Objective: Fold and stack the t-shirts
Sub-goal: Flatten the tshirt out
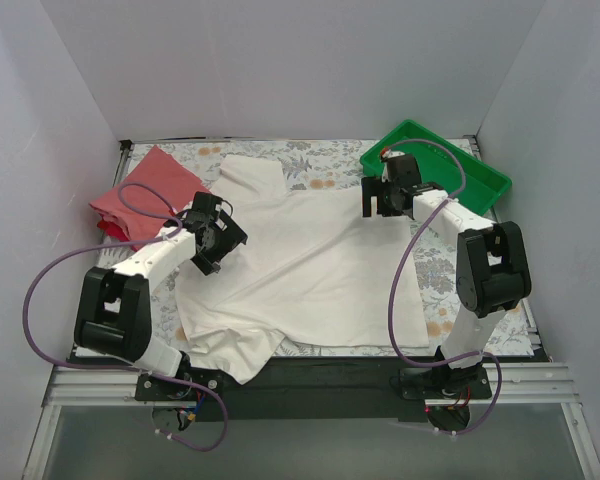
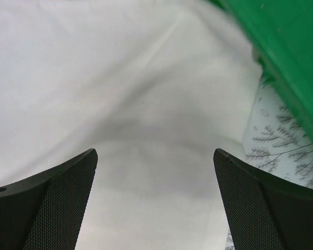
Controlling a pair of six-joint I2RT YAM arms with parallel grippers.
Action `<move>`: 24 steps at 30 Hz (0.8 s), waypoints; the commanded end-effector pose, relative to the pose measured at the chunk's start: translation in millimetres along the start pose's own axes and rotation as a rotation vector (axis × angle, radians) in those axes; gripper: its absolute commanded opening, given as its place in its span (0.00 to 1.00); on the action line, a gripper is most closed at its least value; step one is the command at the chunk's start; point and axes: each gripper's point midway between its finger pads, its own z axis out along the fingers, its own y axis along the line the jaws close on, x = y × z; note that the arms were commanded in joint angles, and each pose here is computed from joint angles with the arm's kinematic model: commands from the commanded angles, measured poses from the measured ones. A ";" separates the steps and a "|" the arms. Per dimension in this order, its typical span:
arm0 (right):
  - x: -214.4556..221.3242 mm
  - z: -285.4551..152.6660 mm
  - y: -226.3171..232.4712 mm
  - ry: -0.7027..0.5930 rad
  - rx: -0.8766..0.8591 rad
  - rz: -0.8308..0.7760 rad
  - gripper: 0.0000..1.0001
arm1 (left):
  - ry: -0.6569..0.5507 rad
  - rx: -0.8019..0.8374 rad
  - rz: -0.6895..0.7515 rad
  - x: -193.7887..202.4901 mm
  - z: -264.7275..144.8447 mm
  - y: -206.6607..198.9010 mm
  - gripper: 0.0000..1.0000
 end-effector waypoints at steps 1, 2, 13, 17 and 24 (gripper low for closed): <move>55.1 6.8 5.0 0.125 -0.029 0.041 0.98 | -0.048 0.025 0.054 -20.0 12.0 -19.2 0.95; 61.0 8.4 1.5 0.138 -0.012 0.031 0.98 | -0.053 0.025 0.059 -22.8 15.7 -21.7 0.95; 74.3 47.0 -42.7 0.261 0.176 -0.015 0.98 | -0.014 -0.040 0.134 -28.1 75.7 -34.3 0.95; 66.8 56.0 -63.9 0.259 0.225 0.006 0.98 | 0.000 -0.070 0.144 -29.8 95.2 -37.3 0.95; 32.4 64.5 -92.8 0.200 0.288 -0.008 0.98 | 0.004 -0.050 0.151 -40.8 116.4 -61.9 0.95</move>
